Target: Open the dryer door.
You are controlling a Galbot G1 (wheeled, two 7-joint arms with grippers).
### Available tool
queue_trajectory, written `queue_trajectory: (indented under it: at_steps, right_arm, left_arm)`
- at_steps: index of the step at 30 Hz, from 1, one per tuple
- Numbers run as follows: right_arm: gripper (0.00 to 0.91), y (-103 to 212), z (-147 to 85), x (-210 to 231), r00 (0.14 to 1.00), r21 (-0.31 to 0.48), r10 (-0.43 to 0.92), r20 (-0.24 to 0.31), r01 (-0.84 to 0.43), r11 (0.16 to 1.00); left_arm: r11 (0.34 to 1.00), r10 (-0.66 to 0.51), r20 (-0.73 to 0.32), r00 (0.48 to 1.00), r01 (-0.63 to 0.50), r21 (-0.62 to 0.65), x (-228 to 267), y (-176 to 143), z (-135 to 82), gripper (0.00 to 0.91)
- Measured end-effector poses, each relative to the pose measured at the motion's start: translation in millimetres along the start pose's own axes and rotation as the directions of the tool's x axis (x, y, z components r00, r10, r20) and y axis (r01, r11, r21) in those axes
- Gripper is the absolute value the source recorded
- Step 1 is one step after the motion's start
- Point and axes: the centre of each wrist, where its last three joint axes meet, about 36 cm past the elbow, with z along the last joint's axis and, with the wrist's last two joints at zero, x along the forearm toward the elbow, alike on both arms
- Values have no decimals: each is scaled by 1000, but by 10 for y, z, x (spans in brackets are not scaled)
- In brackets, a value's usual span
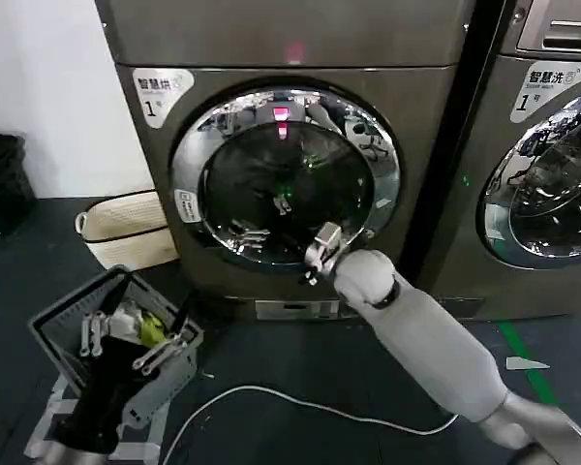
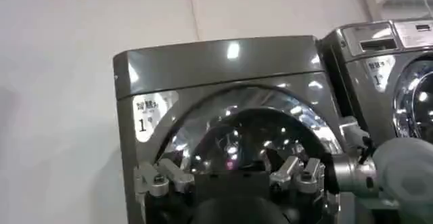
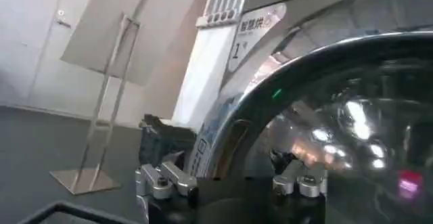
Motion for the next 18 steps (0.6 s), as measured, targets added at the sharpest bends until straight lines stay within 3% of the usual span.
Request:
queue_trajectory:
  at_steps: [18]
  right_arm:
    - [907, 29, 122, -482, 1000, -12, -22, -4, 22, 1000]
  left_arm:
    - [1000, -6, -13, 1000, 6, -7, 52, 9, 10, 907]
